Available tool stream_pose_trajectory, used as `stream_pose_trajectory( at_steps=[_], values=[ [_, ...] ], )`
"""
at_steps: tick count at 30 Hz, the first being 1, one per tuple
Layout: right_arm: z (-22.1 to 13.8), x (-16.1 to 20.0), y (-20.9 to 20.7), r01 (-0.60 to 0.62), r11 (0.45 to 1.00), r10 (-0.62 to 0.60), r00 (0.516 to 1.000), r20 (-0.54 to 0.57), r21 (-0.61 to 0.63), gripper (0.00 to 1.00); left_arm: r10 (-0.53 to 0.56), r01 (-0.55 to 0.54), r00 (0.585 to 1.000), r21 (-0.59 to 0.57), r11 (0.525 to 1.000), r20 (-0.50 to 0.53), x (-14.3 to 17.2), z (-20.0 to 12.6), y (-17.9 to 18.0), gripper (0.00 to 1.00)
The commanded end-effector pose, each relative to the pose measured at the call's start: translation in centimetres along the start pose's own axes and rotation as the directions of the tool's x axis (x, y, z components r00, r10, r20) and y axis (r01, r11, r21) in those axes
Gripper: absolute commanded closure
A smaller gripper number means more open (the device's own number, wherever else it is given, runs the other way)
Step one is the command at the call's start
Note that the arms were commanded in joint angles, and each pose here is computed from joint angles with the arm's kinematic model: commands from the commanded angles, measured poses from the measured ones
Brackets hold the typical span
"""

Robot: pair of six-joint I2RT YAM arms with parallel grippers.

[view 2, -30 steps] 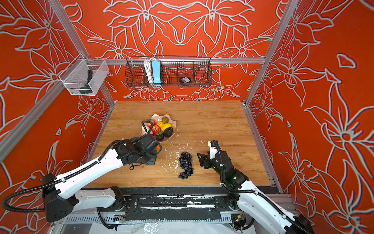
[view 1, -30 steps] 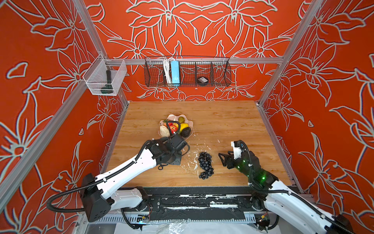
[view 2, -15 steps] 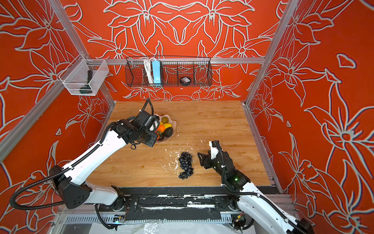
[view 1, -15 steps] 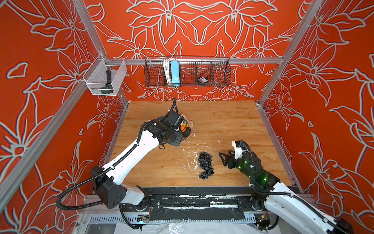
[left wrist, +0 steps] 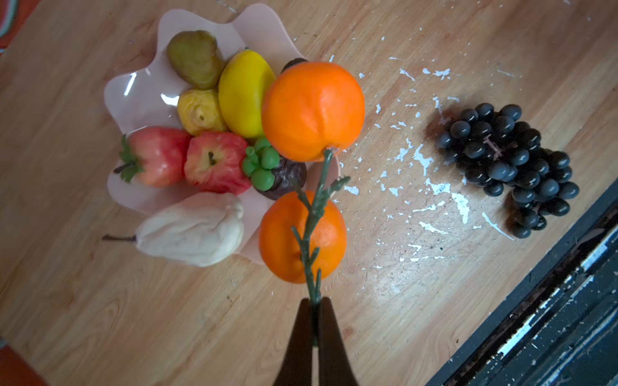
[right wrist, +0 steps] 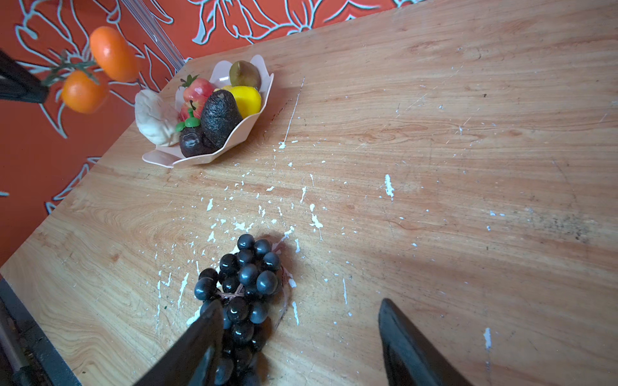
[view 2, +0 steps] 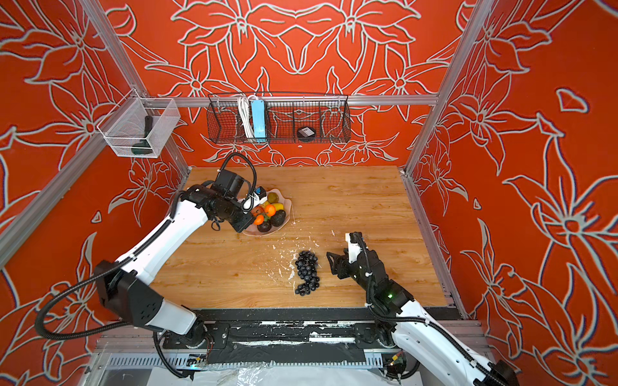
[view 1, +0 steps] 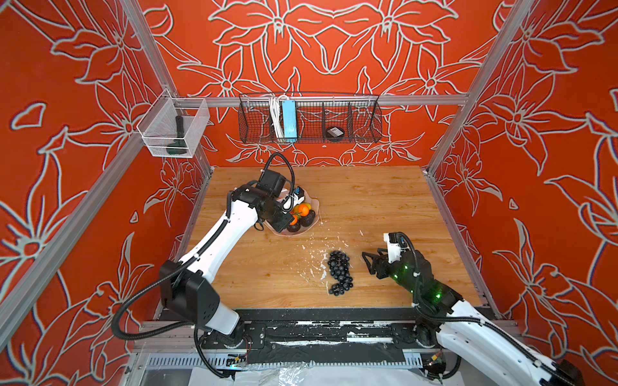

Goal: Arrange fruit in a fruit bowl
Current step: Place the fruits in the fruit bowl.

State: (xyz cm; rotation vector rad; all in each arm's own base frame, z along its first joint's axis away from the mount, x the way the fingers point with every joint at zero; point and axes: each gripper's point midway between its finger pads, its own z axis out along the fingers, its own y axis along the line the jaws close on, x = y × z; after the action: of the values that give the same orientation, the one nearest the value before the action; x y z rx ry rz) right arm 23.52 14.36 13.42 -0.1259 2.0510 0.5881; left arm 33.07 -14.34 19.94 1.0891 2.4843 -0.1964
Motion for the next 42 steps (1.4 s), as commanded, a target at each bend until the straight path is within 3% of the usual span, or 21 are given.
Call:
stream_pose_trajectory(
  at_steps=[1,4,7,24,42],
  values=[
    [-0.2,0.0,-0.6,-0.022,1.0,0.021,1.0,0.013,0.023,0.26,0.179,-0.179,0.984,0.145,0.973,0.01,1.0,0.7,-2.0,1.0],
    [-0.2,0.0,-0.6,-0.022,0.999,0.022,1.0,0.016,0.024,0.26,0.245,-0.249,0.969,0.177,0.952,0.044,1.8,1.1,-1.5,1.0],
    [-0.3,0.0,-0.5,-0.024,1.0,0.024,1.0,0.017,0.019,0.26,0.308,-0.304,0.951,0.151,0.941,-0.007,2.9,1.8,-0.5,1.0],
    [-0.2,0.2,-0.8,-0.018,0.999,0.017,1.0,0.013,0.035,0.26,0.402,-0.393,0.897,0.084,0.916,-0.184,3.4,5.3,4.4,1.0],
    [0.3,0.5,-0.8,-0.016,0.999,0.016,1.0,-0.006,0.036,0.26,0.467,-0.452,0.858,0.116,0.884,-0.215,4.5,7.6,4.9,1.0]
  ],
)
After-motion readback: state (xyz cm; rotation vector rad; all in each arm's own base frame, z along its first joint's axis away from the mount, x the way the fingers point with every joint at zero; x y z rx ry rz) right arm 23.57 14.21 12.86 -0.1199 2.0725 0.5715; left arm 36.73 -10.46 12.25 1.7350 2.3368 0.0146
